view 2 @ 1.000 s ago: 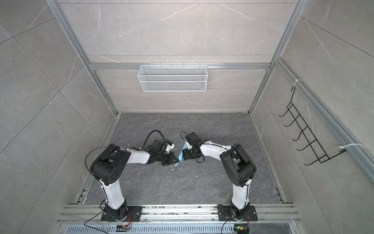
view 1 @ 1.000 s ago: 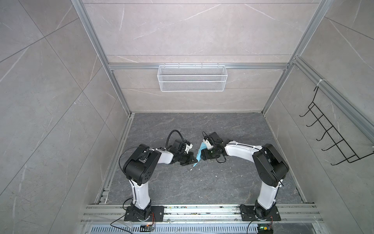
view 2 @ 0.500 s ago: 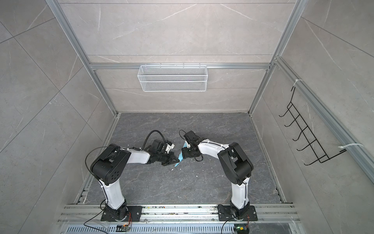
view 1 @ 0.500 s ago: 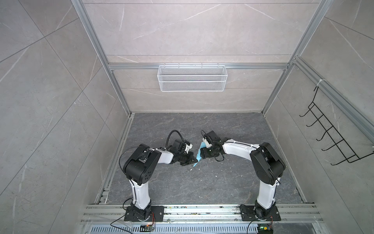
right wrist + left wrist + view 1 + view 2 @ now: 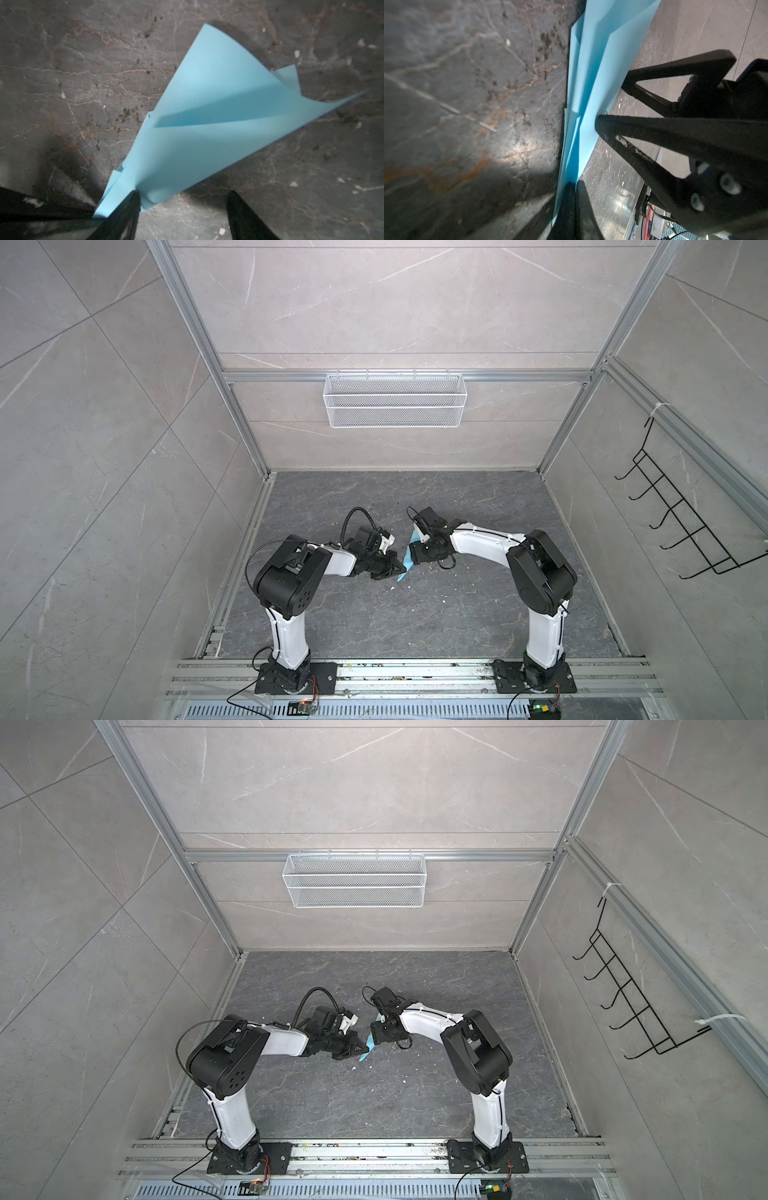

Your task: Fold a paper plane with a square sheet of paper (pick it up from the middle)

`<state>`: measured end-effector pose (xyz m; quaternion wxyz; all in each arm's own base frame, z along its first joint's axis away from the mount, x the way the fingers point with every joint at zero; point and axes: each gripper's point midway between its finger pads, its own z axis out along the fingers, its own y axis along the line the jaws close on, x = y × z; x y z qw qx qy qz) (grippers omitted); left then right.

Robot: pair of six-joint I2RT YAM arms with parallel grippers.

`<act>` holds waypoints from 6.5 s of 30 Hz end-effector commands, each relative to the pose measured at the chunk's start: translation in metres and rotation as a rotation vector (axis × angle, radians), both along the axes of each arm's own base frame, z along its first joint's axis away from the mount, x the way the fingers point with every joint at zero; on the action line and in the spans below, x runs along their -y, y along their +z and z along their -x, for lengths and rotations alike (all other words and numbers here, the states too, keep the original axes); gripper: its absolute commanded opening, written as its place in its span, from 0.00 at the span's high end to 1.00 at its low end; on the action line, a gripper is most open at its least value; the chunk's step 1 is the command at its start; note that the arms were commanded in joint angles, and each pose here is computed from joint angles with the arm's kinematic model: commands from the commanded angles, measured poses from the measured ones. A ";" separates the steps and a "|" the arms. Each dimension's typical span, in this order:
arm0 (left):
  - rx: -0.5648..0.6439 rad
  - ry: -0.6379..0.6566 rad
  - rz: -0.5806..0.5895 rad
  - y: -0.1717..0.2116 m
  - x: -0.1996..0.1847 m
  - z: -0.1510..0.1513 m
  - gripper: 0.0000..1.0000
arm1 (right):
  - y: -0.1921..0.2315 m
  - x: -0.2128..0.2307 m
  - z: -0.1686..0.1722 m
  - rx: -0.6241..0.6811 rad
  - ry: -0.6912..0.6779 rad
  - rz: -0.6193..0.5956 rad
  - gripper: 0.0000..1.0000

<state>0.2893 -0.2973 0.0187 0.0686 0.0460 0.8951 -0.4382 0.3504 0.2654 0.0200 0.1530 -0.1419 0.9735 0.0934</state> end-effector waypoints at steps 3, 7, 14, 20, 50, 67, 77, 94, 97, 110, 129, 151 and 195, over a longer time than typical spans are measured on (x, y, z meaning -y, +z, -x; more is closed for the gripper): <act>-0.059 0.053 -0.090 -0.027 -0.017 0.003 0.93 | -0.053 0.028 0.037 -0.179 -0.020 0.156 0.30; -0.061 0.057 -0.095 -0.027 -0.018 0.003 0.91 | -0.058 0.031 0.040 -0.192 -0.025 0.183 0.30; -0.061 0.065 -0.099 -0.027 -0.019 0.002 0.87 | -0.065 0.035 0.045 -0.205 -0.017 0.245 0.30; -0.060 0.070 -0.102 -0.026 -0.020 0.001 0.87 | -0.072 0.038 0.051 -0.220 -0.013 0.301 0.29; 0.035 0.076 0.047 0.046 -0.006 -0.009 0.86 | -0.090 0.049 0.062 -0.277 -0.036 0.411 0.28; -0.043 0.048 0.002 0.015 0.005 0.003 0.92 | -0.094 0.049 0.065 -0.295 -0.045 0.416 0.30; -0.076 0.058 -0.052 0.000 -0.005 0.014 0.93 | -0.097 0.050 0.066 -0.303 -0.046 0.425 0.31; -0.108 0.066 -0.077 -0.006 -0.013 0.028 0.93 | -0.098 0.050 0.066 -0.306 -0.051 0.429 0.31; -0.099 0.065 -0.067 -0.001 -0.012 0.027 0.93 | -0.098 0.049 0.065 -0.304 -0.053 0.429 0.31; -0.007 0.092 -0.037 0.029 -0.007 0.003 0.91 | -0.100 0.050 0.067 -0.311 -0.053 0.434 0.31; -0.097 0.072 -0.087 -0.003 -0.013 0.021 0.93 | -0.103 0.051 0.068 -0.322 -0.056 0.438 0.31; -0.168 0.043 -0.165 -0.012 -0.039 0.064 0.94 | -0.105 0.052 0.068 -0.325 -0.063 0.449 0.32; -0.086 0.081 -0.219 -0.021 -0.012 0.011 0.99 | -0.080 0.033 0.055 -0.282 -0.081 0.356 0.30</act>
